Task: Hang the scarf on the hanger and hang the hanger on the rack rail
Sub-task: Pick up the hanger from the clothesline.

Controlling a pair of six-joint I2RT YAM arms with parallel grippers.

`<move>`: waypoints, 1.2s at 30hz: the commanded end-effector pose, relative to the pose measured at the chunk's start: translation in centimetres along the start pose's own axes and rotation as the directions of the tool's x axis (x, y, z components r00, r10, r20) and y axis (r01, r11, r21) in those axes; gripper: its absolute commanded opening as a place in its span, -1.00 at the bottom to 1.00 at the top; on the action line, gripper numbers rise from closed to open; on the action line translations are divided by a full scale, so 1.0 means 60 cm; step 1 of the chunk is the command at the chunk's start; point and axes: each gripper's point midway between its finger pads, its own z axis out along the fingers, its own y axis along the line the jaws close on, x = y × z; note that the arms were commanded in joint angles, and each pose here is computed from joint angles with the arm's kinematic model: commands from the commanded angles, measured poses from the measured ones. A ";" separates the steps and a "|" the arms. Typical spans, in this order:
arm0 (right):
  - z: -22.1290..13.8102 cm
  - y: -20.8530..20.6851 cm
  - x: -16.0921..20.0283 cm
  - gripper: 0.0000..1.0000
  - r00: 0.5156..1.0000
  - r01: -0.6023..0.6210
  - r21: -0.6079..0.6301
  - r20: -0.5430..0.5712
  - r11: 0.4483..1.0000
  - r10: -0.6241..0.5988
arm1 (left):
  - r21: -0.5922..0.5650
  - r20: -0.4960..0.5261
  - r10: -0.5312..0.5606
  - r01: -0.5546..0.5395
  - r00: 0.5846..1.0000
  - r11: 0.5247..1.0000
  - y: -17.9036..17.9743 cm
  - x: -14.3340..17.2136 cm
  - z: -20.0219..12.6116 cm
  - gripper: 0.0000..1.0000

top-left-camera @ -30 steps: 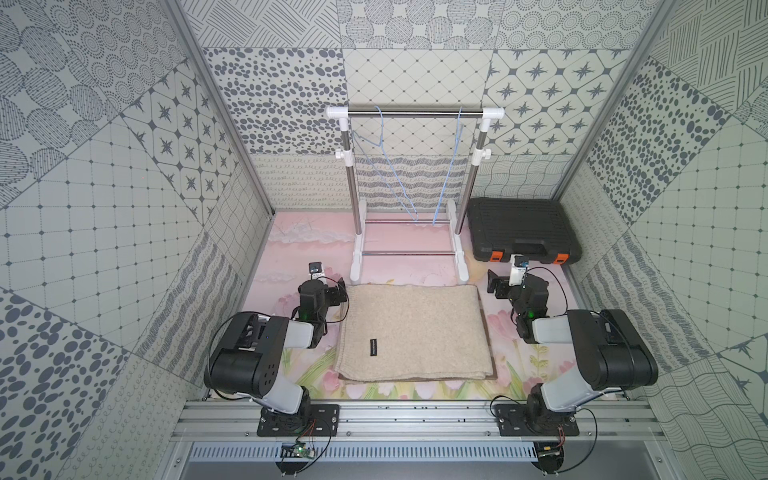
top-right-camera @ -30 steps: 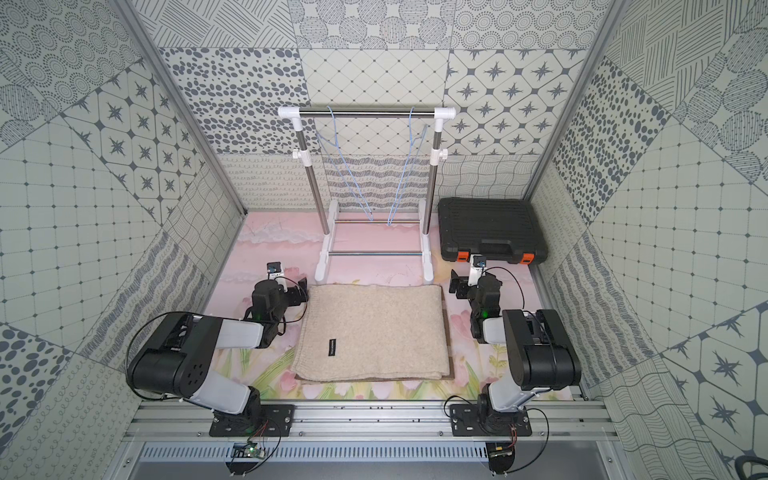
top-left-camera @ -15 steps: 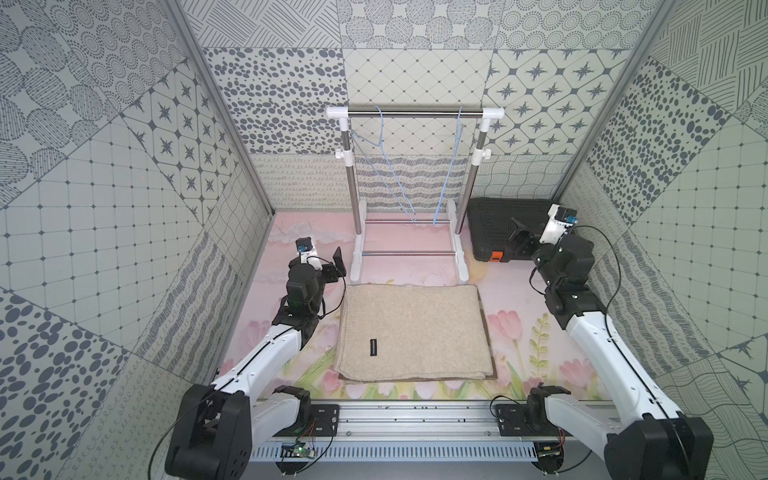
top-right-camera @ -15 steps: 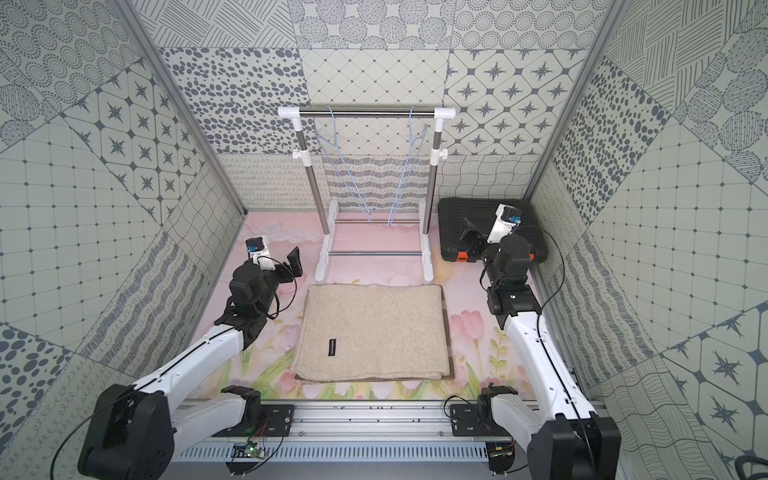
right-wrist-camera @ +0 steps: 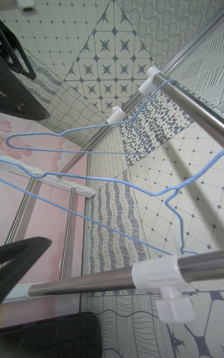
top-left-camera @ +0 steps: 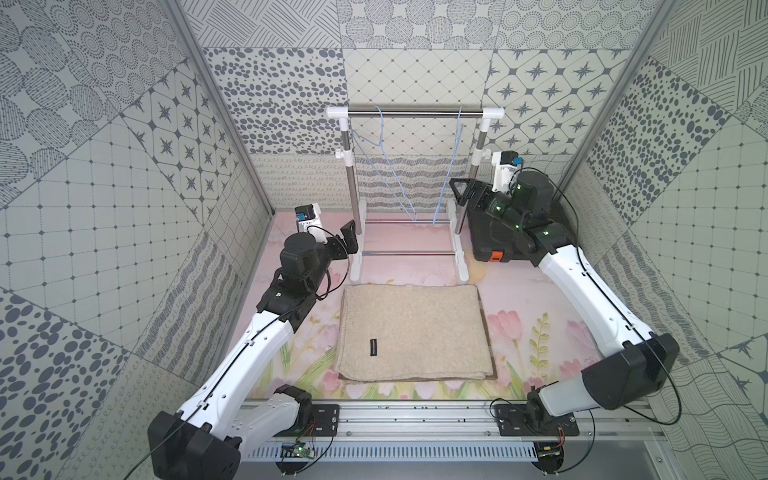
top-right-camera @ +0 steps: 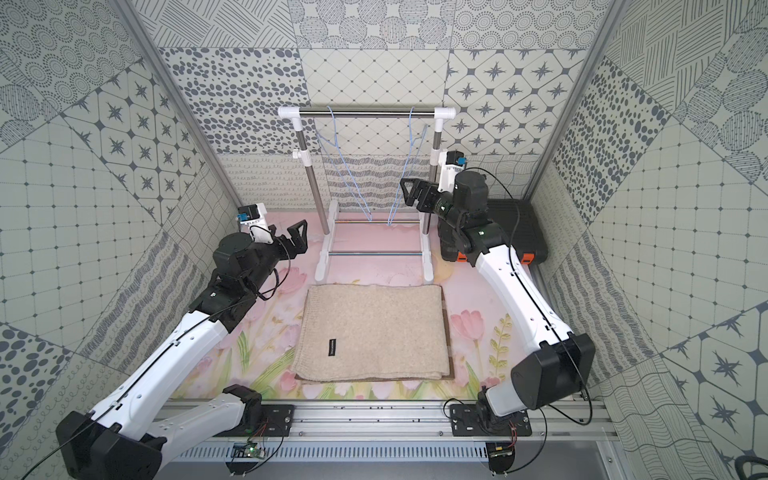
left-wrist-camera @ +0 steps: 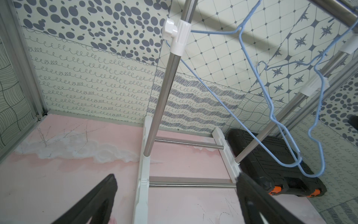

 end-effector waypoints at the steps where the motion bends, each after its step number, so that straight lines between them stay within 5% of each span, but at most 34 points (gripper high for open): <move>1: 0.013 0.005 -0.023 0.86 0.999 0.035 0.021 0.028 0.999 -0.036 | 0.039 -0.138 -0.039 0.044 0.990 0.998 -0.026 0.050 -0.002 0.97; 13: 0.099 -0.004 0.006 0.42 0.999 0.044 -0.005 -0.027 0.999 -0.044 | 0.056 -0.162 -0.039 0.049 0.986 0.997 -0.034 0.068 0.012 0.97; 16: 0.106 0.001 0.005 0.11 0.998 0.050 -0.021 -0.022 0.999 -0.050 | 0.058 -0.154 -0.039 0.048 0.987 0.997 -0.035 0.066 0.016 0.97; 22: 0.090 0.020 -0.007 -1.00 0.997 0.082 -0.042 -0.002 0.996 -0.082 | 0.072 -0.145 -0.046 0.057 0.988 0.996 -0.041 0.063 0.021 0.97; 36: -0.023 0.093 0.001 -1.00 0.987 0.133 -0.097 -0.078 0.986 -0.141 | 0.200 -0.154 -0.027 0.058 0.988 0.978 -0.092 0.039 0.007 0.97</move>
